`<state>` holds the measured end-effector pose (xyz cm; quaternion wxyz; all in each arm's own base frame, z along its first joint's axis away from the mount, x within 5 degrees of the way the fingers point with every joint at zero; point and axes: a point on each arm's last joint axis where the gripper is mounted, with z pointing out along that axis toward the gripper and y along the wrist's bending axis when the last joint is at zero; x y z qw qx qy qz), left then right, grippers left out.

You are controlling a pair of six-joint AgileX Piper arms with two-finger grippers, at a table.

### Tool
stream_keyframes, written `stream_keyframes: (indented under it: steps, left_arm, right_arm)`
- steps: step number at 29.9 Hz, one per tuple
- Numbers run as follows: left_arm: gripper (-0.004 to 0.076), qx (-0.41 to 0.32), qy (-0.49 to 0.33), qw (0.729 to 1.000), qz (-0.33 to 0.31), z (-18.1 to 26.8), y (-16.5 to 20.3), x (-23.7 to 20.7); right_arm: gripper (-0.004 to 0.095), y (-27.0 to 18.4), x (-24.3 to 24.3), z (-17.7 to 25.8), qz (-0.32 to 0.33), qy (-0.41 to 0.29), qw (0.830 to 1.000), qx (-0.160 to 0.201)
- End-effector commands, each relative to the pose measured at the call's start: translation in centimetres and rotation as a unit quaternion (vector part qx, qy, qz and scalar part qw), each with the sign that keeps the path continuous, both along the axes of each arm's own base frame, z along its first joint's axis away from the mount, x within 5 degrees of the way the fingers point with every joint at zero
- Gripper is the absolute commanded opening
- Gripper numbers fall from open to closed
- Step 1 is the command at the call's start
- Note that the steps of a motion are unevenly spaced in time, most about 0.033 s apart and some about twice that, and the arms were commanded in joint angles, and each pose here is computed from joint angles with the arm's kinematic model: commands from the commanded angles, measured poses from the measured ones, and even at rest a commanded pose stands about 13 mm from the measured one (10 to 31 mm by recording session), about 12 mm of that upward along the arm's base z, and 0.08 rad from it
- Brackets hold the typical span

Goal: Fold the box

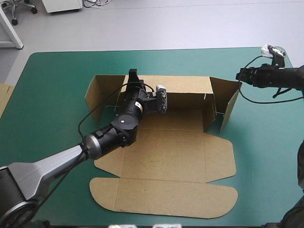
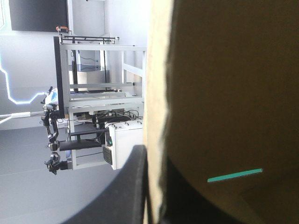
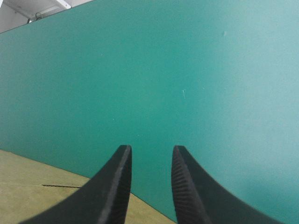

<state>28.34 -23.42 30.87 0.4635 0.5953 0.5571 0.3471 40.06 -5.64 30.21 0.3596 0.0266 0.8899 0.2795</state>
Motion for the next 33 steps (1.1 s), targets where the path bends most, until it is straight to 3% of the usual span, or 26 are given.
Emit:
stream_keyframes:
  steps: [1, 10, 21, 26, 33]
  left_arm:
    - [-0.001, -0.019, -0.042, 0.999, -0.012, 2.8, 0.3, -0.5]
    - [-0.001, 0.002, -0.057, 0.998, -0.019, 2.7, 0.2, -0.3]
    - [-0.001, 0.038, -0.047, 0.998, -0.009, 0.4, -0.4, 0.9]
    - [-0.001, 0.045, -0.053, 0.998, -0.011, 0.4, -0.5, 1.0]
    - [-0.001, 0.05, -0.059, 0.997, -0.011, 0.5, -0.4, 1.0]
  right_arm:
    - [0.0277, 0.7, -0.7, 3.1, 0.021, -0.042, 0.999, 0.005]
    - [0.0277, 1.9, -2.4, 3.2, 0.113, 0.001, 0.993, 0.02]
    - [0.0277, 3.1, -4.8, 5.5, 0.137, 0.0, 0.99, -0.04]
    - [0.0277, 5.1, -4.9, 4.6, 0.167, 0.021, 0.983, -0.076]
    - [0.0277, 5.6, -5.7, 3.8, 0.165, 0.021, 0.981, -0.095]
